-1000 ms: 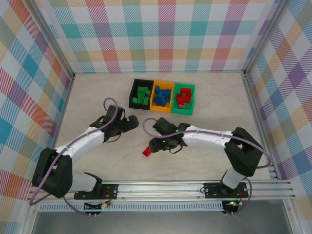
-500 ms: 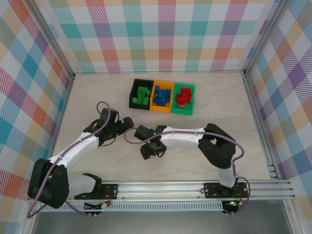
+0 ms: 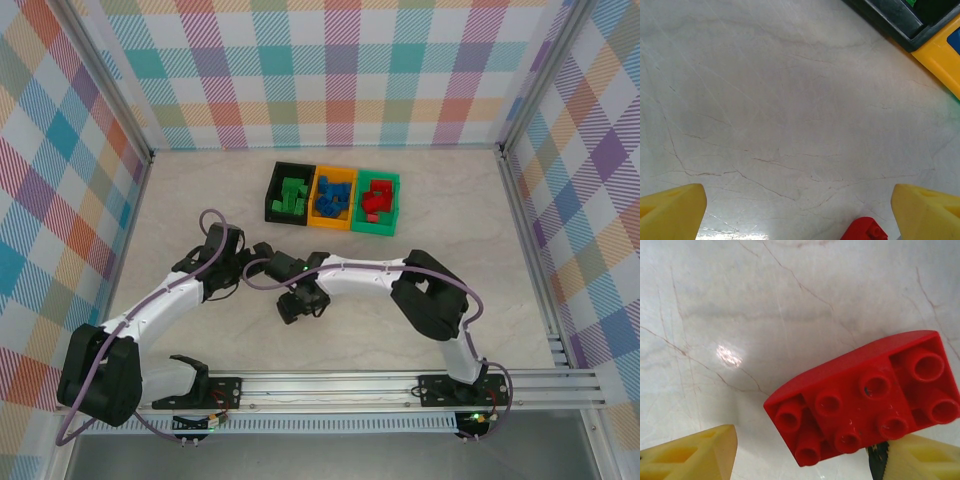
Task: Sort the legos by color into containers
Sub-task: Pick up the lego from the bottom-center of the table.
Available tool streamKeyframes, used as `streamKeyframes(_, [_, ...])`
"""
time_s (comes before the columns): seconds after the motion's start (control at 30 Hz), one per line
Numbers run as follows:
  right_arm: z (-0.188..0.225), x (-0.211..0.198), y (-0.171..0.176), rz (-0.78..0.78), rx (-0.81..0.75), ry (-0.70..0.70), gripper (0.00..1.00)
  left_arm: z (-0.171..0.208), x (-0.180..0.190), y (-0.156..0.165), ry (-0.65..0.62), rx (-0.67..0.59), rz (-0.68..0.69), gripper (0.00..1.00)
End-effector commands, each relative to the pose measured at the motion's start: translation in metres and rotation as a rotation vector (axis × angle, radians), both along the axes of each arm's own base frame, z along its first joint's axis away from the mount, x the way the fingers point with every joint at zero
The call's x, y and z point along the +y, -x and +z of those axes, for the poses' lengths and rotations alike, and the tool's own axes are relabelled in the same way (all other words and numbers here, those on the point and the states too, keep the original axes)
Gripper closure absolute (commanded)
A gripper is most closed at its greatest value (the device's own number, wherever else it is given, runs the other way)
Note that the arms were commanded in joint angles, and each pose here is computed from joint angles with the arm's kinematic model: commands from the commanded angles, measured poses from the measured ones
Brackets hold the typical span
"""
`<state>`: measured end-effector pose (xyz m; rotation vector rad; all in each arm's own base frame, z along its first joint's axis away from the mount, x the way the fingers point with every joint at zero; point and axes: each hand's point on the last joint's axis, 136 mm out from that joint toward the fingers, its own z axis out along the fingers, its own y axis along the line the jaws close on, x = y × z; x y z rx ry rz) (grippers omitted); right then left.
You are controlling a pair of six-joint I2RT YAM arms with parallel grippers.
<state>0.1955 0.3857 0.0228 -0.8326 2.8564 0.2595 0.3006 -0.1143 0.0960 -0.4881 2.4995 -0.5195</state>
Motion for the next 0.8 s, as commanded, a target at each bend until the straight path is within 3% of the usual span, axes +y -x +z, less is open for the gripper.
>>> streamKeyframes(0.0, [-0.005,0.007,-0.001,0.030,0.005,0.008,0.31,-0.001,0.001,0.000,0.008,0.007,0.003,0.05])
streamKeyframes(0.27, [-0.020,-0.002,-0.009,0.000,-0.006,0.067,0.32,-0.003,0.000,0.000,0.008,0.015,0.000,0.05])
streamKeyframes(0.6, [-0.013,0.003,-0.040,-0.077,-0.016,0.039,0.30,0.002,-0.003,-0.004,0.013,0.008,-0.017,0.05])
streamKeyframes(0.77, [-0.018,0.003,-0.055,-0.116,-0.003,0.035,0.30,0.006,0.012,0.003,-0.052,0.007,0.015,0.05])
